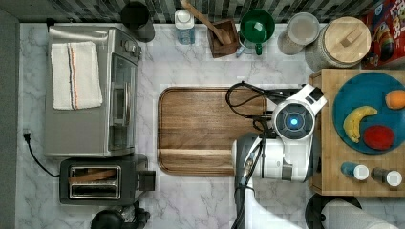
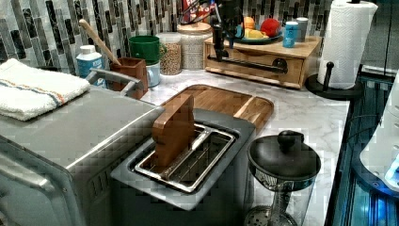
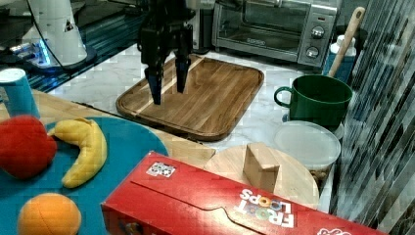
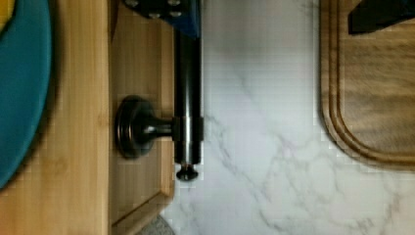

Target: Open the drawer.

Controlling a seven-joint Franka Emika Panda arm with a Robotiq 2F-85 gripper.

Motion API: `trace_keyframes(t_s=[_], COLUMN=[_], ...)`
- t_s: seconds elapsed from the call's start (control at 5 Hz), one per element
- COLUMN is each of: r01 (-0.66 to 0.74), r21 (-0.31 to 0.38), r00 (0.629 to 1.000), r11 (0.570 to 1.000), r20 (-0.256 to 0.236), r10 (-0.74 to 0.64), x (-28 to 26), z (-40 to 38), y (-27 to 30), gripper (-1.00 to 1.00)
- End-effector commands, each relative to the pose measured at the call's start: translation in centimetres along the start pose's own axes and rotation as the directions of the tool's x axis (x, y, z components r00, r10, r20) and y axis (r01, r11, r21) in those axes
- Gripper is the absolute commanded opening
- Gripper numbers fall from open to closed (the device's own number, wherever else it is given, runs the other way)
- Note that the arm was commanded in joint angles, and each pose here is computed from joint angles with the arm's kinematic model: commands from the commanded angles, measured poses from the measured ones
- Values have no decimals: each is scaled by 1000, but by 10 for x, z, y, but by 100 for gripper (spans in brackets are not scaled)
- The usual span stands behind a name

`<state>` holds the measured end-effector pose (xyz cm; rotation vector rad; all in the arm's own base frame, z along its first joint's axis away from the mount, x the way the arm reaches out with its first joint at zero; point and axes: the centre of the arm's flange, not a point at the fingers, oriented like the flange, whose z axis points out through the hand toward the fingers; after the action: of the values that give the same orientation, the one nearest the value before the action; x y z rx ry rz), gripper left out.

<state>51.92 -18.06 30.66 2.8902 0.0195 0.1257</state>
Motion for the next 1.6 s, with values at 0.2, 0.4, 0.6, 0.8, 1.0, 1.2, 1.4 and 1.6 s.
trace_keyframes(t_s=[0.2, 0.4, 0.6, 0.8, 1.0, 1.2, 1.4, 1.6], r01=[-3, -23, -46, -49, -65, -60, -74, -82], r21=[-30, -14, -3, 4, 1, 11, -1, 8], r00=[998, 998, 997, 996, 993, 993, 992, 993], r11=[1000, 1000, 999, 999, 998, 998, 997, 997], r20=[-58, -57, -63, -78, -102, -105, -100, -87], r10=[1, 22, 46, 49, 64, 61, 73, 82], x=[-22, -25, -24, -22, -21, -17, -16, -16], z=[14, 20, 28, 38, 49, 58, 64, 64], y=[32, 28, 21, 19, 20, 23, 21, 19], gripper=[100, 100, 100, 100, 100, 100, 100, 100])
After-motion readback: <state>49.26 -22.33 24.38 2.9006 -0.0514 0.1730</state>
